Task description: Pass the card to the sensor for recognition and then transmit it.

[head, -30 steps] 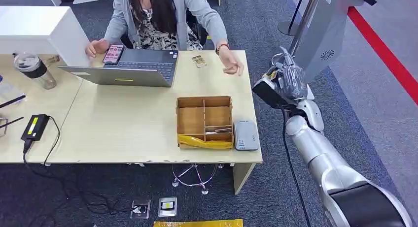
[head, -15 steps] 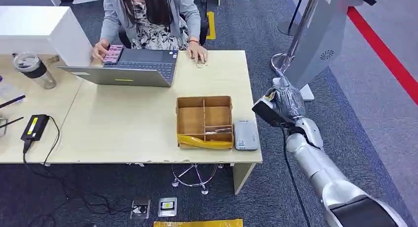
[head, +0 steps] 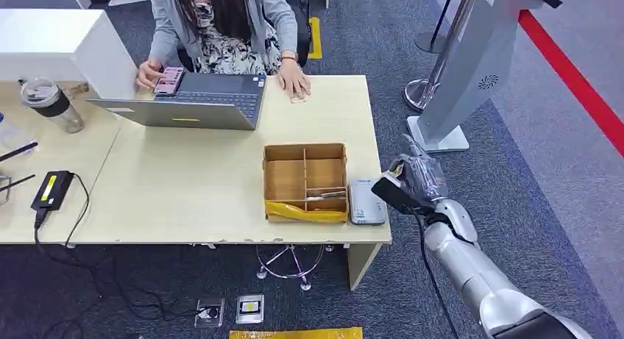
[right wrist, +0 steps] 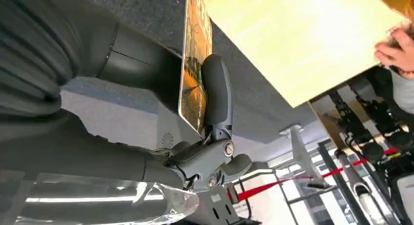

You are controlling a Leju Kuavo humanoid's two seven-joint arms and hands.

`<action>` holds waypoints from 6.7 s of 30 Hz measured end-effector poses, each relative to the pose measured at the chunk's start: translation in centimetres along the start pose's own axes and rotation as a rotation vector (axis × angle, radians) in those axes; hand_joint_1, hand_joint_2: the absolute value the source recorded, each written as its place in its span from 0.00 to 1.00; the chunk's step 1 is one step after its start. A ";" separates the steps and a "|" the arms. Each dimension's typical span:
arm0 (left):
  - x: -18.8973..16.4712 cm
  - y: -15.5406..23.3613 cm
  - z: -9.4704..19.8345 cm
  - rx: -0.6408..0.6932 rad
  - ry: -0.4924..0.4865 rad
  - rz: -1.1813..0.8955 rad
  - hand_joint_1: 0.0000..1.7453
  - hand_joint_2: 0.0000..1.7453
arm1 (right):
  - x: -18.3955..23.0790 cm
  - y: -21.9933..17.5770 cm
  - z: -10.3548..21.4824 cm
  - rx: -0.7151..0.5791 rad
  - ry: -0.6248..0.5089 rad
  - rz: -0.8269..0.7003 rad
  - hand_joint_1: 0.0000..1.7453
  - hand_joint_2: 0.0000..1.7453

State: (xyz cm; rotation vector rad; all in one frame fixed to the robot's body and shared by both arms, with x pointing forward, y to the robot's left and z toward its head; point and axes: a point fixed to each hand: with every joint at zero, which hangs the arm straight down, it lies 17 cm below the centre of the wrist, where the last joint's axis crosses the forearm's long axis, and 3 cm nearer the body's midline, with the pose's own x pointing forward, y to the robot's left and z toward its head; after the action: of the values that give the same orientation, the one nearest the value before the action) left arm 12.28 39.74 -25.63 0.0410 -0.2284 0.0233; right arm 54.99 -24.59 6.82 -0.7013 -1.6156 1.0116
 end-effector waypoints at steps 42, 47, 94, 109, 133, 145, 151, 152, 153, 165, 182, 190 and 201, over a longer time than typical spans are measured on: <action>0.0 -0.3 0.0 -0.012 -0.008 -0.028 0.00 0.00 | 2.3 5.6 2.3 0.147 -0.085 0.090 1.00 1.00; 0.0 -0.3 0.0 -0.011 -0.008 -0.028 0.00 0.00 | 2.3 5.1 1.9 0.144 -0.087 0.092 1.00 1.00; 1.1 -1.1 0.0 -0.035 -0.043 -0.082 0.00 0.00 | 20.4 -7.6 -9.8 -0.100 -0.414 0.278 1.00 1.00; 0.9 -1.4 0.0 -0.047 -0.036 -0.103 0.00 0.00 | 25.9 -4.9 -9.6 -0.075 -0.467 0.257 1.00 1.00; 0.9 -1.4 0.0 -0.046 -0.033 -0.106 0.00 0.00 | 26.1 -3.6 -9.4 -0.035 -0.489 0.337 0.00 0.00; 0.5 -1.4 0.0 -0.043 -0.028 -0.087 0.00 0.00 | 22.9 -4.4 -9.4 0.033 -0.436 0.254 0.00 0.00; -0.2 -1.1 0.0 -0.037 -0.019 -0.073 0.00 0.00 | 18.4 -5.9 -8.5 0.057 -0.339 0.137 0.00 0.00; -0.2 -1.0 0.0 -0.032 -0.018 -0.071 0.00 0.00 | 17.2 -5.2 -8.1 0.104 -0.294 0.094 0.00 0.00; -0.3 -0.9 0.0 -0.029 -0.016 -0.070 0.00 0.00 | 16.2 -4.8 -7.4 0.130 -0.270 0.068 0.00 0.00; -0.8 0.2 0.1 -0.001 0.011 -0.042 0.00 0.00 | 17.4 -9.7 -0.8 0.103 -0.242 0.148 0.00 0.00; -1.0 -0.3 0.0 -0.003 0.034 -0.015 0.00 0.00 | 19.3 -8.3 3.6 0.049 -0.210 0.229 0.00 1.00; -0.9 -0.7 -0.1 -0.009 0.034 -0.016 0.00 0.00 | 21.6 -8.1 3.4 -0.026 -0.242 0.261 0.00 1.00; -0.9 -1.3 0.0 -0.027 0.029 -0.035 0.00 0.00 | 23.3 -3.7 2.6 0.018 -0.254 0.290 0.00 1.00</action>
State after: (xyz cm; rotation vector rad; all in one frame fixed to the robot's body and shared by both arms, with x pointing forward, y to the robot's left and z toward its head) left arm 11.45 38.45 -25.93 0.0176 -0.1992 -0.0141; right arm 46.32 -7.38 20.66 -0.8386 -1.7520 1.3690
